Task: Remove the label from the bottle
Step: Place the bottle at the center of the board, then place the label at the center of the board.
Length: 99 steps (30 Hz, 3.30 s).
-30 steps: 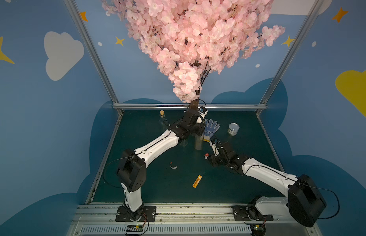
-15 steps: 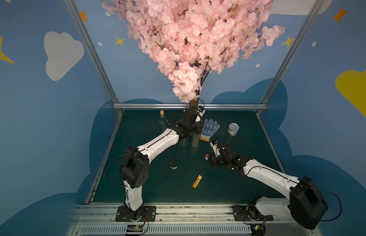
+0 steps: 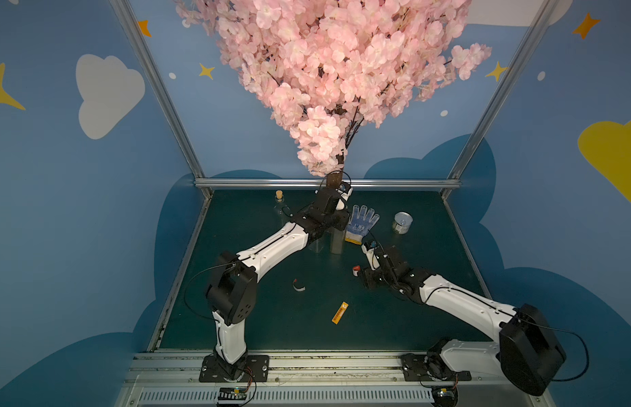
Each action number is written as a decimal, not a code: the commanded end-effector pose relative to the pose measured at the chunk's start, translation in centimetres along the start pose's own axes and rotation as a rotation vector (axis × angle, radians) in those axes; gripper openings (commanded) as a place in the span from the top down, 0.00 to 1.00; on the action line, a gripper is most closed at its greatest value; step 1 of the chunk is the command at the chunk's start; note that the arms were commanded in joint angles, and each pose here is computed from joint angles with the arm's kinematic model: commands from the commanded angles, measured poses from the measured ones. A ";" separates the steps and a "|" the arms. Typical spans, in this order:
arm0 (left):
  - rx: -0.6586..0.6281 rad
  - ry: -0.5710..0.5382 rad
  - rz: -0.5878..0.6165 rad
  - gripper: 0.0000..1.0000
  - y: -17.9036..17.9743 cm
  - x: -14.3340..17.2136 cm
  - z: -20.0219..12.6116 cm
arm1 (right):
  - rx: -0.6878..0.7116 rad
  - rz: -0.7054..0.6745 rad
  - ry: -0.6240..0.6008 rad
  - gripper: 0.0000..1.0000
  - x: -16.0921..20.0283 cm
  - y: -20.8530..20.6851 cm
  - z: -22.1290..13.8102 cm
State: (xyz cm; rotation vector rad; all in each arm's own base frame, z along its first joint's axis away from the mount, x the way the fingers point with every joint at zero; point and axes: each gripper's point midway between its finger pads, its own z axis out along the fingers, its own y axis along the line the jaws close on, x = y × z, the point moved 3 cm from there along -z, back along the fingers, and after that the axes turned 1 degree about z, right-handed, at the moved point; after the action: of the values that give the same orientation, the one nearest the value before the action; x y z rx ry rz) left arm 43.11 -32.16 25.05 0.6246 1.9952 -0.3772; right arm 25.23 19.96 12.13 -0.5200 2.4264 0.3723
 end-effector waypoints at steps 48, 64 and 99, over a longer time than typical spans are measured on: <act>0.138 -0.118 -0.266 0.25 -0.5 4.1 -17.0 | -0.115 0.019 -0.029 0.09 -1.8 1.8 -2.0; 0.162 0.064 -0.407 0.22 -2.7 12.7 -13.2 | -0.239 -0.014 -0.017 0.09 -1.0 3.5 -1.9; 0.274 0.243 -0.427 0.28 -6.7 17.6 -8.9 | -0.338 -0.079 -0.020 0.10 -2.7 5.9 -1.6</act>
State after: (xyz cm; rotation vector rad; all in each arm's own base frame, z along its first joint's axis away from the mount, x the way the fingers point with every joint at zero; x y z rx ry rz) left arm 26.26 -28.09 14.34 0.3954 2.3199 -0.8721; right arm 23.01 24.61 14.47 -0.7370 2.3697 0.7539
